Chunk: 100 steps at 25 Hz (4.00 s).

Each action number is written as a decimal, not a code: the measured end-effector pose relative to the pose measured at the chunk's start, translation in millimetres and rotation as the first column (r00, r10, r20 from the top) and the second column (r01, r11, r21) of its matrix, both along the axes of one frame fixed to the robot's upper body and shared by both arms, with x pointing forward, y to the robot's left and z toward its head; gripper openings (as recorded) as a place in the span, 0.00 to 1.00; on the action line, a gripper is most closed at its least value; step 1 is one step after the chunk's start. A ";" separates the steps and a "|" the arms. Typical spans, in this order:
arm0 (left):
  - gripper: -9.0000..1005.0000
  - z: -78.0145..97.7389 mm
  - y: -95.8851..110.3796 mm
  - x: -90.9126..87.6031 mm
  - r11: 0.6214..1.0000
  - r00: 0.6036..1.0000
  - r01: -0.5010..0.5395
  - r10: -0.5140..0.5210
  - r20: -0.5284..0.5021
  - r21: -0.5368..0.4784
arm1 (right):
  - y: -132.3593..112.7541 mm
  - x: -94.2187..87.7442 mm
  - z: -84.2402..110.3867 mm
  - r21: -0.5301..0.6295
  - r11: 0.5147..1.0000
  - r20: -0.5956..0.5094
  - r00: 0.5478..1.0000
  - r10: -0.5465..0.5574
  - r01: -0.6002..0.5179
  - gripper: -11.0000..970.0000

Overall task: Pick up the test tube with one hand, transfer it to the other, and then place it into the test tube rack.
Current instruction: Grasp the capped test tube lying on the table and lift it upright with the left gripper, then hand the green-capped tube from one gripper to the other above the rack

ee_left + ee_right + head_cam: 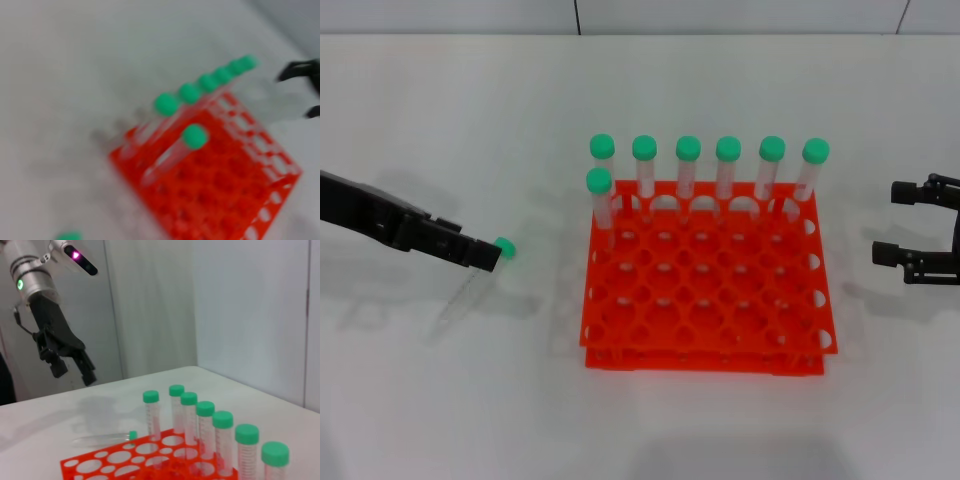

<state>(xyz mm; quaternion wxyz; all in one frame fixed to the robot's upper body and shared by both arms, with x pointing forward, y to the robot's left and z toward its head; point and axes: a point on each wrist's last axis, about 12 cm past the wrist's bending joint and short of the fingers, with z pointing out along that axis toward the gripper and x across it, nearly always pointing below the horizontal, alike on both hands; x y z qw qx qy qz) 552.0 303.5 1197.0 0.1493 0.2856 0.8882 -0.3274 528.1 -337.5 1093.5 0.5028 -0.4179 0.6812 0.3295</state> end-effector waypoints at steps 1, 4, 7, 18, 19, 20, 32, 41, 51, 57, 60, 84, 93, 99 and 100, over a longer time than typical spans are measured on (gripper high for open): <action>0.80 2.2 -3.1 2.9 0.999 0.999 -0.012 0.013 -0.031 0.038 | -0.4 -1.1 -1.3 -0.002 1.000 0.002 1.000 -0.004 0.004 0.87; 0.80 5.1 -11.7 10.8 0.988 0.993 -0.037 0.053 -0.102 0.151 | -1.2 -2.8 -5.5 -0.014 1.000 0.008 1.000 -0.022 0.022 0.87; 0.79 5.4 -21.8 17.2 0.972 0.987 -0.048 0.081 -0.137 0.231 | -1.8 -2.5 -8.5 -0.026 0.999 0.010 0.999 -0.041 0.042 0.87; 0.77 -26.0 -59.2 19.6 0.859 0.974 0.039 0.081 -0.210 0.510 | -2.5 -3.1 -11.6 -0.039 0.998 0.015 0.998 -0.056 0.056 0.87; 0.77 -28.9 -59.4 19.8 0.853 0.973 0.037 0.088 -0.214 0.520 | -2.7 -3.3 -11.8 -0.041 0.998 0.015 0.998 -0.055 0.056 0.87; 0.77 -32.2 -58.6 20.1 0.845 0.971 0.031 0.101 -0.217 0.535 | -2.7 -3.6 -12.2 -0.042 0.998 0.015 0.998 -0.055 0.055 0.87; 0.75 -49.9 -48.4 20.9 0.818 0.968 -0.044 0.176 -0.177 0.574 | -2.8 -5.0 -13.7 -0.046 0.998 0.010 0.999 -0.053 0.054 0.87; 0.73 -63.6 -50.0 23.9 0.820 0.969 -0.059 0.185 -0.166 0.569 | -2.5 -5.3 -14.1 -0.048 0.998 0.008 0.999 -0.050 0.051 0.87; 0.71 -64.8 -52.9 28.8 0.819 0.973 -0.078 0.187 -0.136 0.569 | -4.5 -5.1 -15.5 -0.058 0.996 0.008 0.998 -0.066 0.067 0.87; 0.48 -68.7 -54.9 30.7 0.819 0.972 -0.077 0.188 -0.139 0.569 | -4.2 -5.5 -16.8 -0.060 0.996 0.013 0.997 -0.073 0.073 0.87; 0.43 -70.7 -57.1 31.5 0.820 0.972 -0.072 0.185 -0.144 0.568 | -4.2 -5.2 -17.2 -0.062 0.995 0.013 0.997 -0.076 0.077 0.87; 0.21 -71.7 -62.7 32.9 0.819 0.967 -0.065 0.194 -0.167 0.570 | -5.5 -6.0 -19.2 -0.071 0.994 0.015 0.996 -0.087 0.088 0.87; 0.20 -29.9 -65.2 36.7 0.833 0.983 -0.142 0.181 -0.022 0.535 | -9.0 -10.1 -20.0 -0.067 0.993 0.017 0.996 -0.092 0.093 0.87; 0.20 4.2 -72.3 35.9 0.866 0.980 -0.187 0.130 0.152 0.465 | -10.6 -11.8 -19.8 -0.059 0.994 0.013 0.995 -0.097 0.097 0.87; 0.20 7.8 -73.7 36.7 0.877 0.976 -0.190 0.118 0.185 0.441 | -10.8 -12.0 -19.2 -0.053 0.994 0.015 0.995 -0.099 0.099 0.87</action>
